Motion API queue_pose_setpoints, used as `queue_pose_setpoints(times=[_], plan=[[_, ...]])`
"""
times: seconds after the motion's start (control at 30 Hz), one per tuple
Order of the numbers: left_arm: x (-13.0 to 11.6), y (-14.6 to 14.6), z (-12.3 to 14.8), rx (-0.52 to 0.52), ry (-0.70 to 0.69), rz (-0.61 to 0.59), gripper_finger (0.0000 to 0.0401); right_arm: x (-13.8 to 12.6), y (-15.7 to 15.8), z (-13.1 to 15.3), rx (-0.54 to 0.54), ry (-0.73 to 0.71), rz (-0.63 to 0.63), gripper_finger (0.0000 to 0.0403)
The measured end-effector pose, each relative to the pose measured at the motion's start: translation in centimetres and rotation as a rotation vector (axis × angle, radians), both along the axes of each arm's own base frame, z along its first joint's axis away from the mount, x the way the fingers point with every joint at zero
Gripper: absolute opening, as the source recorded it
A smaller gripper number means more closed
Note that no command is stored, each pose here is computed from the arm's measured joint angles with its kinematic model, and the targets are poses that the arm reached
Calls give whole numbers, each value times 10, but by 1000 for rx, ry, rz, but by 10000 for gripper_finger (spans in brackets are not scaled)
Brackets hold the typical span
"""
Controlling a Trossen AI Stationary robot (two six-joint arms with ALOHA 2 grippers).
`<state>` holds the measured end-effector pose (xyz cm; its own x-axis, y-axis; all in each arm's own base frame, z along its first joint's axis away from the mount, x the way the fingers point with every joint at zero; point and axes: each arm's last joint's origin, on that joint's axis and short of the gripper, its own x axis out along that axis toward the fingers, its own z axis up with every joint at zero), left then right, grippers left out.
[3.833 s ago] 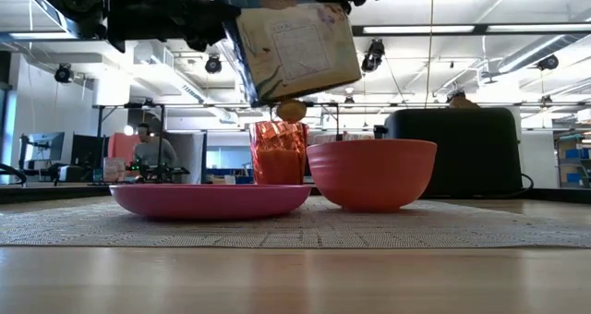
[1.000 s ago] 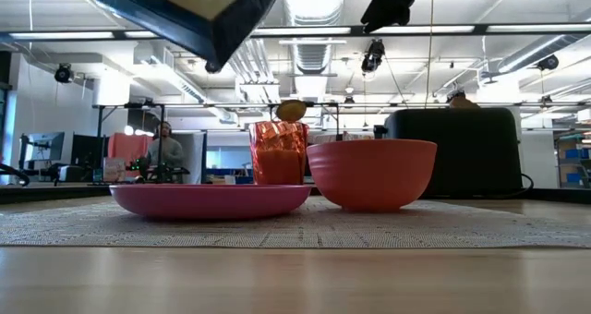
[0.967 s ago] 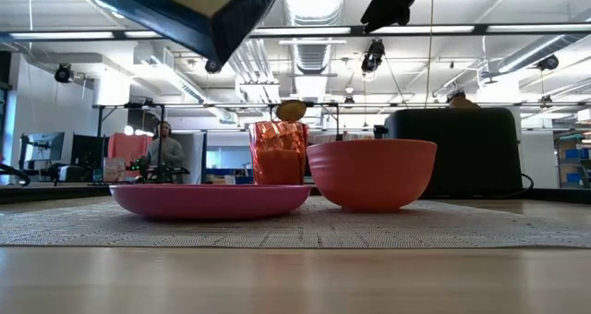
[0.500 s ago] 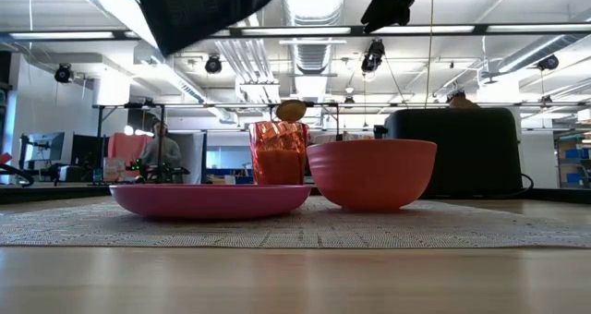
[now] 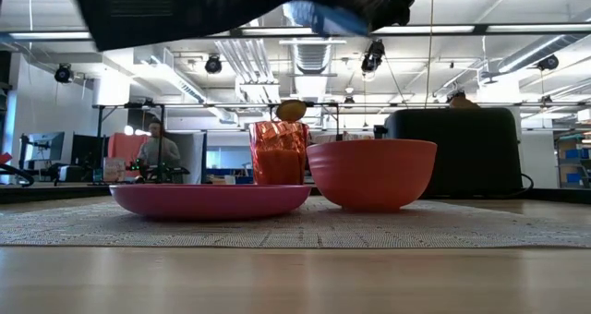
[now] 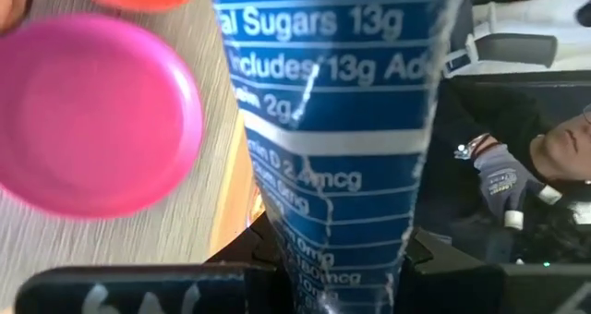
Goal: Arrange a breakfast setting
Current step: Pour the cereals from the cereal box into the orange bowl on the table mat
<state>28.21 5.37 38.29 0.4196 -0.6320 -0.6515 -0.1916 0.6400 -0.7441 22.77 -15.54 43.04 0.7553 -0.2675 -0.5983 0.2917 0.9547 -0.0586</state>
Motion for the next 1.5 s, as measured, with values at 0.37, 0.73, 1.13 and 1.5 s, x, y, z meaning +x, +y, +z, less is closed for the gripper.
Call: queue_pose_setpoints(times=[0.37,0.73,1.13,1.5], plan=[[5,1,-19,-77,198,16,67,0,0,0,0,1,0,203],[14,2,-28,-177,284,54,67,0,0,0,1,0,-1,203],[25,12,-34,-288,351,113,67,0,0,0,1,0,0,203],[53,27,-20,-375,331,125,67,0,0,0,0,1,1,203]])
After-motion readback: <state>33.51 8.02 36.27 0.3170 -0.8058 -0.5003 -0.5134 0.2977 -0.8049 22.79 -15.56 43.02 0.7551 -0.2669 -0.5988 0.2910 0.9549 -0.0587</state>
